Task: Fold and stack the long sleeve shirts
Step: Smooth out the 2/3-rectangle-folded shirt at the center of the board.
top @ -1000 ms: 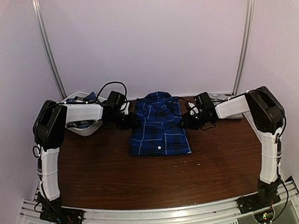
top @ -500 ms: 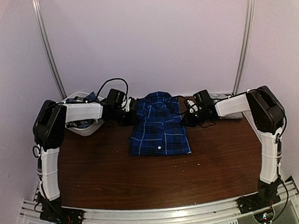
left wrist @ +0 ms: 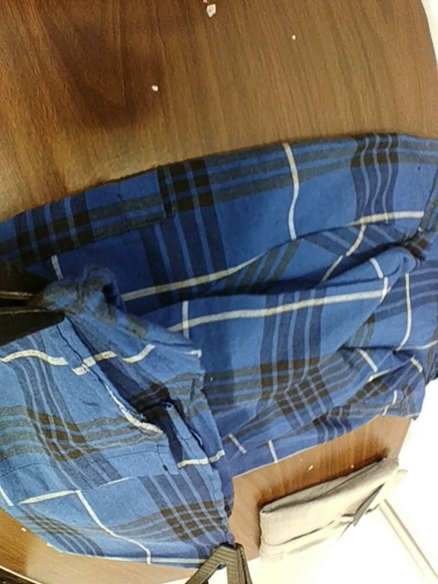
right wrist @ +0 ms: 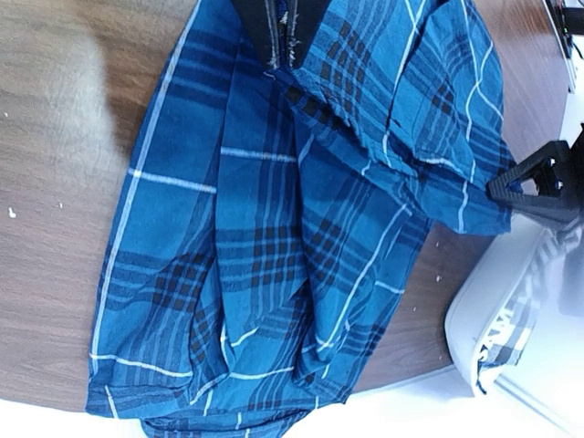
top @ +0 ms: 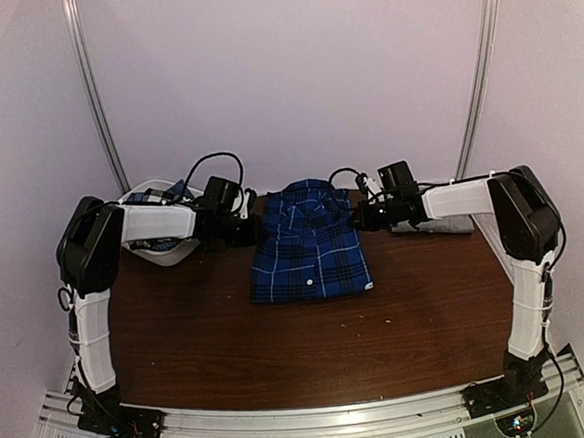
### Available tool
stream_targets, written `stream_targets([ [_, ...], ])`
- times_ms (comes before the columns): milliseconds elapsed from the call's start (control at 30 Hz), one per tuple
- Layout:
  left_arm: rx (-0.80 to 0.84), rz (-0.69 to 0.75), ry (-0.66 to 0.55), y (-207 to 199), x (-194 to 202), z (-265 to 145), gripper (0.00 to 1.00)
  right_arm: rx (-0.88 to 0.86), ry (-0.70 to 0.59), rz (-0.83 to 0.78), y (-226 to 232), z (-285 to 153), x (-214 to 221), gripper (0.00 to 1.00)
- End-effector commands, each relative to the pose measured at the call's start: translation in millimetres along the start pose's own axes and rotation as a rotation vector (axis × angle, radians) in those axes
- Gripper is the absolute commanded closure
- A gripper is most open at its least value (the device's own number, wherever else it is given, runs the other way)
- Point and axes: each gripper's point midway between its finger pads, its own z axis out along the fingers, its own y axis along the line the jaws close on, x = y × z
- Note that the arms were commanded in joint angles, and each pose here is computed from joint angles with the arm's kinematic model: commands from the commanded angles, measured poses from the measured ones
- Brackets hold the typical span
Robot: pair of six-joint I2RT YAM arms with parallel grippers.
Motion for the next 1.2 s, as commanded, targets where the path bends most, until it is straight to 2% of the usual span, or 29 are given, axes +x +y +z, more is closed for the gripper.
stream_targets([
  [0, -0.050, -0.028, -0.028, 18, -8, 16, 1.00, 0.058, 0.006, -0.003, -19, 18, 0, 0.90],
  [100, -0.064, -0.049, -0.014, 24, -3, 23, 0.99, 0.103, 0.022, 0.006, -30, 23, 3, 0.84],
  [167, -0.061, -0.048, -0.014, 23, -4, 25, 0.78, 0.133, 0.030, 0.007, -35, 23, 3, 0.77],
  [333, -0.100, -0.025, -0.025, 24, -18, 19, 0.59, 0.223, 0.009, 0.001, -39, 5, -8, 0.64],
  [433, -0.104, -0.007, -0.052, 18, -32, 9, 0.51, 0.262, -0.018, -0.044, -24, -10, -15, 0.56],
  [600, -0.129, -0.009, -0.068, 14, -43, -11, 0.40, 0.264, -0.026, -0.106, 15, -19, -9, 0.50],
  [900, -0.105, -0.037, -0.043, 5, -21, -47, 0.39, 0.229, 0.073, -0.195, 84, 9, 50, 0.49],
  [1167, -0.041, -0.023, 0.005, -17, 9, -51, 0.41, 0.279, 0.138, -0.208, 83, 43, 74, 0.47],
])
